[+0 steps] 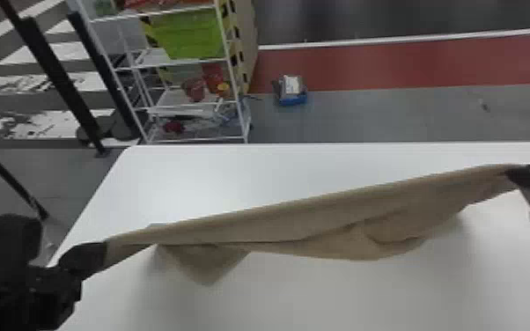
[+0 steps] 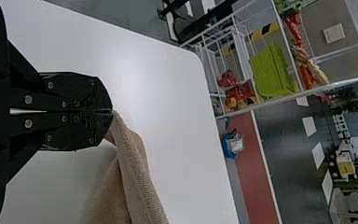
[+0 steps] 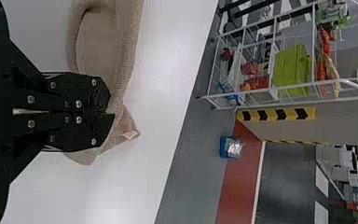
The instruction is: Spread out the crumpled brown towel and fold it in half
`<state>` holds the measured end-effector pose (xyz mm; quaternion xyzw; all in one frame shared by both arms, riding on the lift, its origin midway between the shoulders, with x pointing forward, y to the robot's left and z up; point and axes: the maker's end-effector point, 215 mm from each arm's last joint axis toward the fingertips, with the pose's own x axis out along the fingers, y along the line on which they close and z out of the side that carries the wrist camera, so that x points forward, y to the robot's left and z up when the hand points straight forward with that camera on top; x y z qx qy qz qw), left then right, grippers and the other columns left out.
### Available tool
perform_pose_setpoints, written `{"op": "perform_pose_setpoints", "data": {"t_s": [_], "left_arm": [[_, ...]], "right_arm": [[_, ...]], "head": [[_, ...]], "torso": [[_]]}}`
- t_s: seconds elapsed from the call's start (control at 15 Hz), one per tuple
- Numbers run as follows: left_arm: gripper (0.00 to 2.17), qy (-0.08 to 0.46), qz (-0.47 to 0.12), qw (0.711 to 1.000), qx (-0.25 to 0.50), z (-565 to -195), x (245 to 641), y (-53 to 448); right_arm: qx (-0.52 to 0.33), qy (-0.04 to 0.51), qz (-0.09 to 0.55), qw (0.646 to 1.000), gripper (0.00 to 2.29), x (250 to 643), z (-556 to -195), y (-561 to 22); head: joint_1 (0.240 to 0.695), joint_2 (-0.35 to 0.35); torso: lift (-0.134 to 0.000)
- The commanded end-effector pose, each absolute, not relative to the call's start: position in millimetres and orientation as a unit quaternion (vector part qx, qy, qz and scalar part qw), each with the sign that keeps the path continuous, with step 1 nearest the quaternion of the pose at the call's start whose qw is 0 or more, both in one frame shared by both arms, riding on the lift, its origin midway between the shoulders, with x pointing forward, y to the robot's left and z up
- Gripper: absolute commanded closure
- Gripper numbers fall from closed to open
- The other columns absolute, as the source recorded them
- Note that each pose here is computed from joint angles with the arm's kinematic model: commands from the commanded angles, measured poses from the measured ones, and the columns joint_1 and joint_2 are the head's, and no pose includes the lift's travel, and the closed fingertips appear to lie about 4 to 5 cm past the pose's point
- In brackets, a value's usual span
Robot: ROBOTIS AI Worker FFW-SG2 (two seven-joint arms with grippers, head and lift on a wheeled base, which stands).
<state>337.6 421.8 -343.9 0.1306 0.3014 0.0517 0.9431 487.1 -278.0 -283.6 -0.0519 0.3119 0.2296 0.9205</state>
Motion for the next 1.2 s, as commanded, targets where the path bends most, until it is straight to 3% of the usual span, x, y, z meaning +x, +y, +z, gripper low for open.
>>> {"op": "perform_pose_setpoints", "data": {"t_s": [0.0, 0.33, 0.53, 0.73, 1.13], "left_arm": [[1.68, 0.304, 0.057, 0.942, 0.13, -346.0, 334.4, 424.3], [1.68, 0.235, 0.082, 0.962, 0.108, -289.5, 386.1, 432.8], [1.68, 0.196, 0.066, 0.976, 0.072, -266.4, 423.0, 412.1], [1.68, 0.19, 0.046, 0.98, 0.029, -256.1, 464.9, 380.6], [1.68, 0.165, 0.023, 0.986, 0.011, -221.4, 546.5, 337.3]], "right_arm": [[-0.067, 0.3, 0.218, 0.926, 1.7, 492.4, -281.5, -282.3], [-0.078, 0.224, 0.158, 0.958, 1.7, 538.9, -225.2, -300.3], [-0.087, 0.143, 0.176, 0.97, 1.7, 568.3, -191.1, -276.7], [-0.089, 0.105, 0.203, 0.97, 1.7, 593.3, -169.6, -243.3], [-0.099, 0.093, 0.196, 0.971, 1.7, 630.4, -146.0, -222.7]], "head": [[0.695, 0.195], [0.695, 0.185], [0.695, 0.181], [0.632, 0.151], [0.523, 0.131]], "torso": [[-0.124], [-0.124], [-0.124], [-0.124], [-0.124]]}}
